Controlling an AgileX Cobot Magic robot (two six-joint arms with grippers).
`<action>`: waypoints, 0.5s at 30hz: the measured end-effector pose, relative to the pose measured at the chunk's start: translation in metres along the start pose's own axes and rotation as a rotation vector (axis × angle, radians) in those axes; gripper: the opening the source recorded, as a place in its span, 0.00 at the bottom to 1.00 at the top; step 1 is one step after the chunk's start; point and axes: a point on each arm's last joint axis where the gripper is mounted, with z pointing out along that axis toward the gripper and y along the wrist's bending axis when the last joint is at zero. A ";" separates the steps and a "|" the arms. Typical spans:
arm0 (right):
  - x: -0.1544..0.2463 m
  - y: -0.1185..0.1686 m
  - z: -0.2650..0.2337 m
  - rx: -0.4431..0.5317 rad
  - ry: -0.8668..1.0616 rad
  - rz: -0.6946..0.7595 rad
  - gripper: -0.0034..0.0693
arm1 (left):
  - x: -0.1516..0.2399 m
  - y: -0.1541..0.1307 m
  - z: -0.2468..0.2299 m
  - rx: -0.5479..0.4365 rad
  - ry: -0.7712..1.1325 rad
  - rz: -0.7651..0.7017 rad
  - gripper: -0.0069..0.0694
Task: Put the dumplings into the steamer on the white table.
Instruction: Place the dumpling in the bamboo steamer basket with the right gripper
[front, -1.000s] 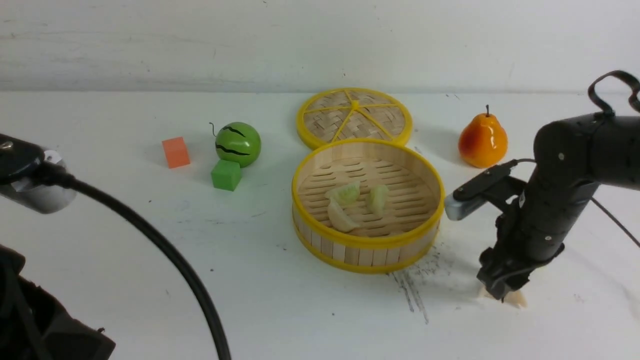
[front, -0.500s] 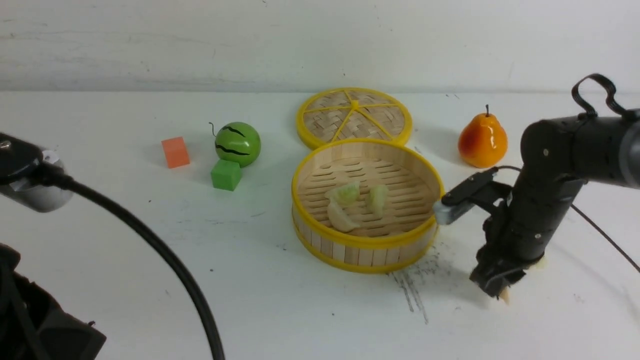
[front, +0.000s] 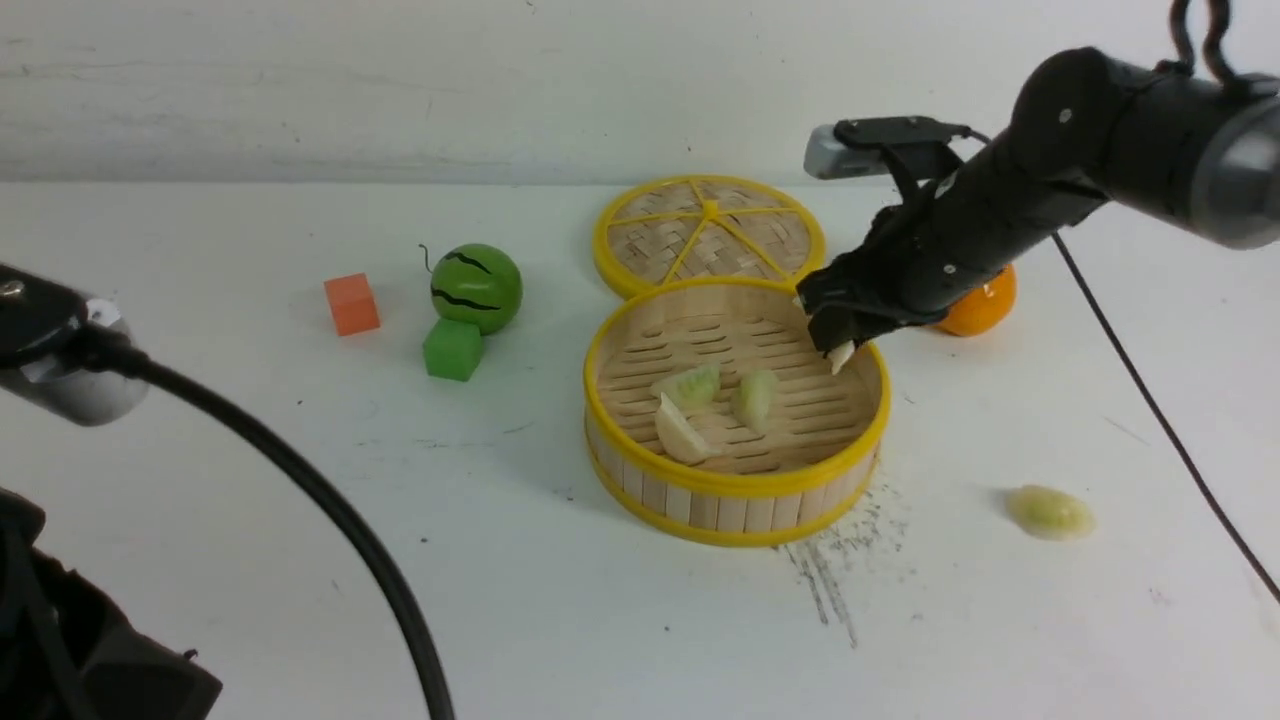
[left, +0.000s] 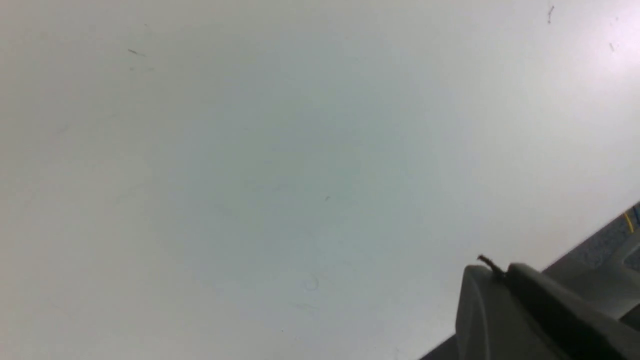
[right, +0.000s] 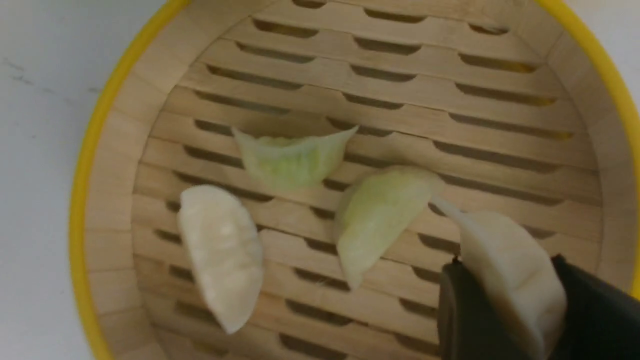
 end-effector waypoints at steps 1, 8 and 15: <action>0.002 -0.002 0.007 0.001 0.013 0.010 0.32 | 0.000 0.000 0.000 0.005 0.000 -0.002 0.14; 0.012 -0.010 0.036 0.003 0.070 0.042 0.47 | 0.000 -0.002 0.000 0.018 0.000 -0.006 0.14; -0.001 0.001 -0.006 0.010 0.120 -0.036 0.80 | 0.000 -0.003 0.000 0.037 0.001 -0.013 0.15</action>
